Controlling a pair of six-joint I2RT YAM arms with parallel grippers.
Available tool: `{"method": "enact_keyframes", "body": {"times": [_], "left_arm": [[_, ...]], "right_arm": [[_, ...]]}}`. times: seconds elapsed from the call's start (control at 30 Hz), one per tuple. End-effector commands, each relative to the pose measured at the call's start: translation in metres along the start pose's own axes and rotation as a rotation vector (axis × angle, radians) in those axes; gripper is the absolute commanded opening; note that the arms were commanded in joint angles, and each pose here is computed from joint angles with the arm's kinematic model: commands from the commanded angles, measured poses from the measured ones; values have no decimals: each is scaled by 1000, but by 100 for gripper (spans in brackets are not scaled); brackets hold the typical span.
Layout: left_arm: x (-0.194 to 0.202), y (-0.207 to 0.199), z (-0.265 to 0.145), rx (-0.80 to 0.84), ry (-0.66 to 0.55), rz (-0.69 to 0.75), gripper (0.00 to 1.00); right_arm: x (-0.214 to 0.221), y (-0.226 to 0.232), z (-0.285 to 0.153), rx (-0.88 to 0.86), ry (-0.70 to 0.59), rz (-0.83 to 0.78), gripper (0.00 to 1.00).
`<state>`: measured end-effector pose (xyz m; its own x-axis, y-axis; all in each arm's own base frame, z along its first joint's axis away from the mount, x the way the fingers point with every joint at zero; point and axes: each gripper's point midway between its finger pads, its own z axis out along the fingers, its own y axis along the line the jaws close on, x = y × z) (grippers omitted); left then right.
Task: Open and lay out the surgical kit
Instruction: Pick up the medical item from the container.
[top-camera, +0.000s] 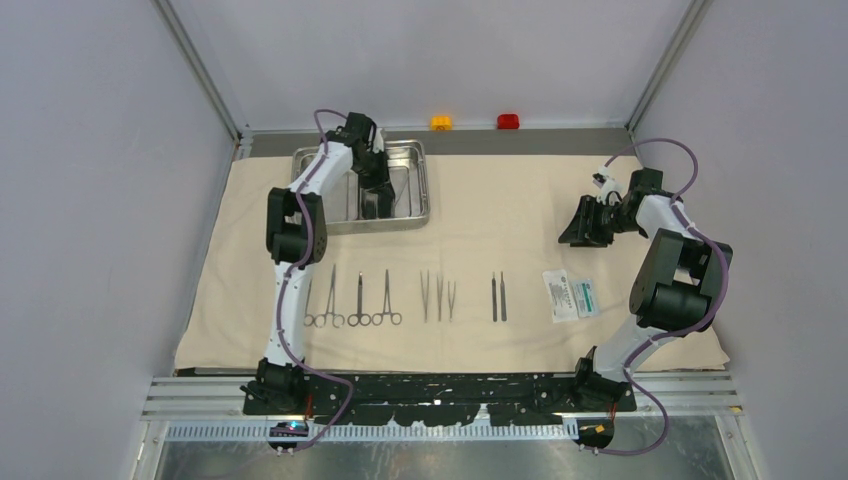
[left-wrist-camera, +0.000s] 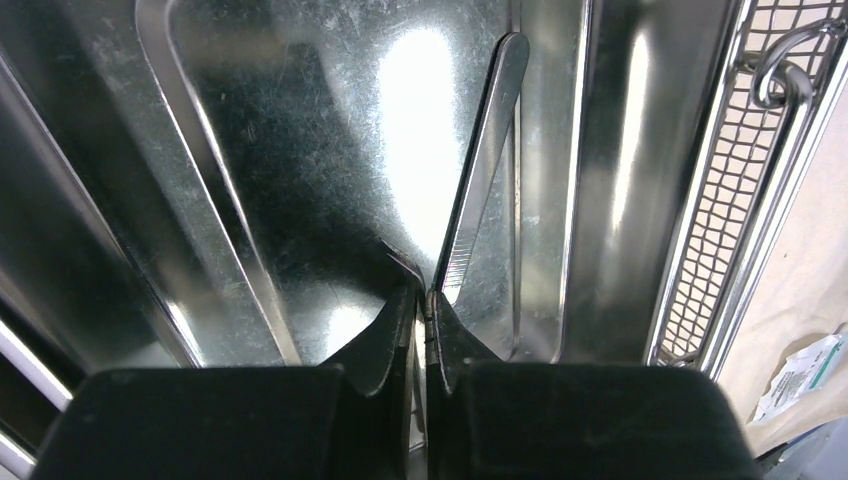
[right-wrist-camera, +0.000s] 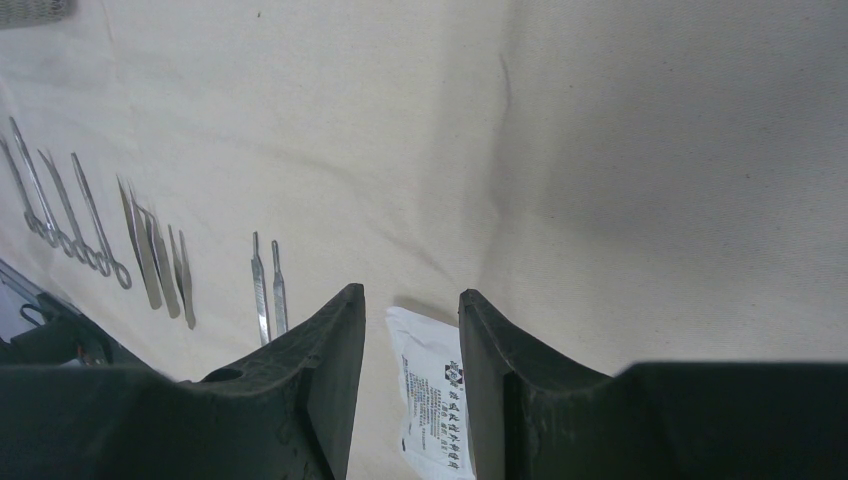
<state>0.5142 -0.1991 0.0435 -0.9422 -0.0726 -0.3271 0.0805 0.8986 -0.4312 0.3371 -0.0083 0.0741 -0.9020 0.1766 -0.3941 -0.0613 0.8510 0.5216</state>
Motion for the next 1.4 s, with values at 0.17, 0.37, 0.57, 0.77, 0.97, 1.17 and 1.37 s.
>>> {"method": "enact_keyframes", "body": {"times": [0.17,0.37,0.57,0.77,0.97,1.17,1.37], "left_arm": [[-32,2,-35,15,-101,29,0],[-38,-1,-51,42,-122,43,0],[-47,-6,-72,74,-176,83,0],[-57,-25,-90,175,-224,105,0],[-58,-34,-99,212,-234,118,0],[-65,-48,-116,249,-272,116,0],[-66,-65,-140,207,-306,85,0]], "right_arm": [[-17,8,-12,-2,-56,-36,45],[-19,10,-14,-3,-65,-38,45],[-24,15,-18,-11,-96,-37,45],[-38,39,-27,-92,-171,-34,45],[-48,58,-32,-139,-205,-49,45],[-69,86,-38,-182,-220,-109,45],[-90,126,-37,-202,-251,-190,44]]}}
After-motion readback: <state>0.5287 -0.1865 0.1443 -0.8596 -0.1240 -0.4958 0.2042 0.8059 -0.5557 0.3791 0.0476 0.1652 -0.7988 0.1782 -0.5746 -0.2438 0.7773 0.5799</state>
